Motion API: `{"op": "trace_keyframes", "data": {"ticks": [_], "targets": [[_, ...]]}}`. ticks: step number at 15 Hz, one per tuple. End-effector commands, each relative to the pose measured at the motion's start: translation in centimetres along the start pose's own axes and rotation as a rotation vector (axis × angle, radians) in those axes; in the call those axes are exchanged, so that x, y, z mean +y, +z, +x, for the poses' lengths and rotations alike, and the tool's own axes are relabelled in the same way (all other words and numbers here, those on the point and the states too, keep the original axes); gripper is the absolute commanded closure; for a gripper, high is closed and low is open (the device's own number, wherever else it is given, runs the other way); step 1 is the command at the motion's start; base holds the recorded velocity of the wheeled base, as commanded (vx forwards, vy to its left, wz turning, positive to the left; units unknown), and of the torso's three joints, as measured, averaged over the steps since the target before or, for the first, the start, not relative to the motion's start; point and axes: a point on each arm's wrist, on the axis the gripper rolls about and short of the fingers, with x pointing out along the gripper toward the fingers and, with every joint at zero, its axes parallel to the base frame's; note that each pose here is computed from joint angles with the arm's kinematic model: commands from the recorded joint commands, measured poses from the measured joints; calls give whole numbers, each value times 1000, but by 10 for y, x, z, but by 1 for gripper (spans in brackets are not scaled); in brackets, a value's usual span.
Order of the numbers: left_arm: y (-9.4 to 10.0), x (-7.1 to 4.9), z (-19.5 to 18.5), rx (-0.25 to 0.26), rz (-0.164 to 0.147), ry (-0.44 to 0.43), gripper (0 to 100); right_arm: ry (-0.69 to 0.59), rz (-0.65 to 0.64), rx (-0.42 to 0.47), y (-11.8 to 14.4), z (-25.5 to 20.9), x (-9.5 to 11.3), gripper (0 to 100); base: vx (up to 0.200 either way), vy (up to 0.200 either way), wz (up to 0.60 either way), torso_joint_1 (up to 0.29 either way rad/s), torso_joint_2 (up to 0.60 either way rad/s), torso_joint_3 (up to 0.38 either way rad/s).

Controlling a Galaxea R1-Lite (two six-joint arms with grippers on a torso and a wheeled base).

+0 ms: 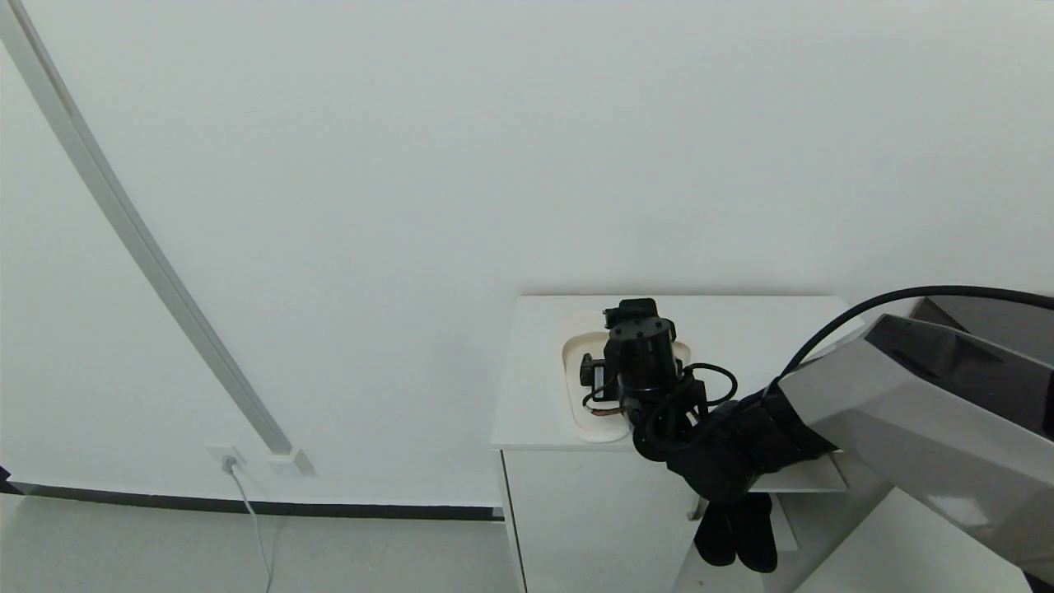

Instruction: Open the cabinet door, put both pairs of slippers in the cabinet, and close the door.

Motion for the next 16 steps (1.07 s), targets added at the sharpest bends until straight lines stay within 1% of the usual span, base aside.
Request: {"op": "trace_keyframes", "data": {"ticks": [1,3,4,8,11,13,16], "targets": [[0,0,0,2,0,0,100,-3,-8,6,-8,8,3,0,0,0,0,0,0,0],[0,0,0,2,0,0,100,-2,-6,-1,-6,10,5,0,0,0,0,0,0,0],[0,0,0,2,0,0,100,-9,-9,-4,-7,13,4,100,0,0,0,0,0,0],[0,0,0,2,0,1,100,-11,-12,-1,-8,14,3,100,0,0,0,0,0,0],[0,0,0,2,0,1,100,-10,-6,-9,-4,13,3,100,0,0,0,0,0,0],[0,0,0,2,0,0,100,-6,-1,-18,1,10,3,100,0,0,0,0,0,0],[0,0,0,2,0,0,100,4,14,-50,21,-2,1,100,0,0,0,0,0,0]]}}
